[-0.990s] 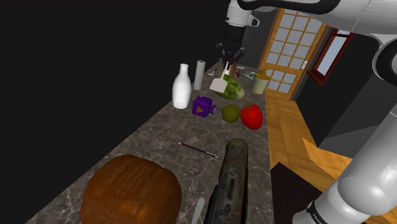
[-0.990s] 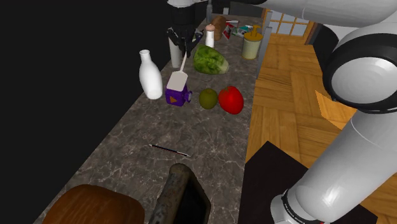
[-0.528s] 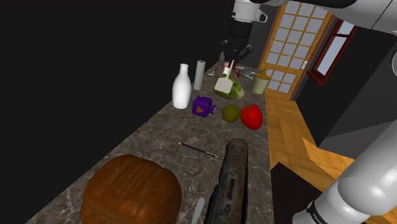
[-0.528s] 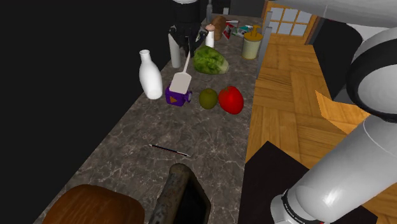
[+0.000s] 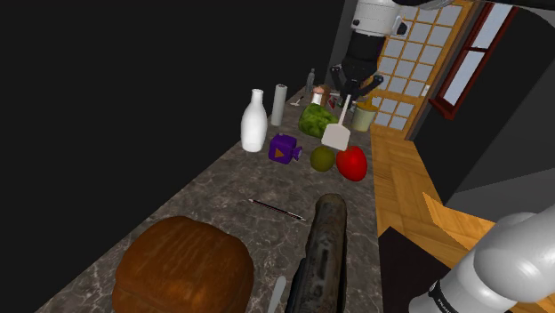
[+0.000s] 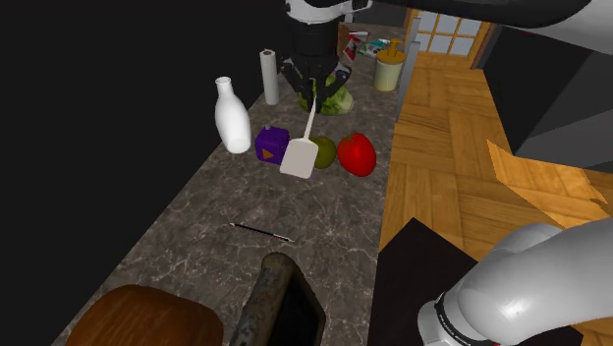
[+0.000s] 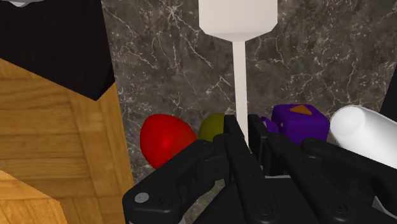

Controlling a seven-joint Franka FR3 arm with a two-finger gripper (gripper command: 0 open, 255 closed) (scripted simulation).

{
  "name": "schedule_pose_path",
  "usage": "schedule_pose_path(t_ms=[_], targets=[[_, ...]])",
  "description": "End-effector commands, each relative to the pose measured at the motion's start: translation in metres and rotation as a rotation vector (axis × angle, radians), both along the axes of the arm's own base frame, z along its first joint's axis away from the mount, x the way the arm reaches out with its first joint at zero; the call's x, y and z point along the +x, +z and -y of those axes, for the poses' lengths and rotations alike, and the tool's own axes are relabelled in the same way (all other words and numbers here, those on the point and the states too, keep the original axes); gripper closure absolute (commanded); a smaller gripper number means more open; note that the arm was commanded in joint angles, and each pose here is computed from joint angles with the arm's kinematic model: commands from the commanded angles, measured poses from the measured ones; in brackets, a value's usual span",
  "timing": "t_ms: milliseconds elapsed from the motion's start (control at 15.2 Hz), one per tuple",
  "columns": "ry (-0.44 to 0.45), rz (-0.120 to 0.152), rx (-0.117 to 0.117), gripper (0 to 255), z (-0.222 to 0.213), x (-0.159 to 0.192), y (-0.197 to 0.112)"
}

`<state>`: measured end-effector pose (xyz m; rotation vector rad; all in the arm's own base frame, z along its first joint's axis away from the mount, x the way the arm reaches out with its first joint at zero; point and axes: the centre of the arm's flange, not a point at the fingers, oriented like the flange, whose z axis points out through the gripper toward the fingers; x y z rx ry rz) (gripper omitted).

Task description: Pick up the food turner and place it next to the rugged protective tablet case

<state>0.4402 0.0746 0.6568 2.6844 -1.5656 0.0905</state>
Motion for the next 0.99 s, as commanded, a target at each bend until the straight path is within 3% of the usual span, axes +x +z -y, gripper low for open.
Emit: schedule_pose_path(t_ms=[0, 924], targets=[[-0.001, -0.001, 0.000, 255, -0.007, -0.026, 0.001], [-0.001, -0.001, 0.000, 255, -0.061, -0.202, 0.001]])
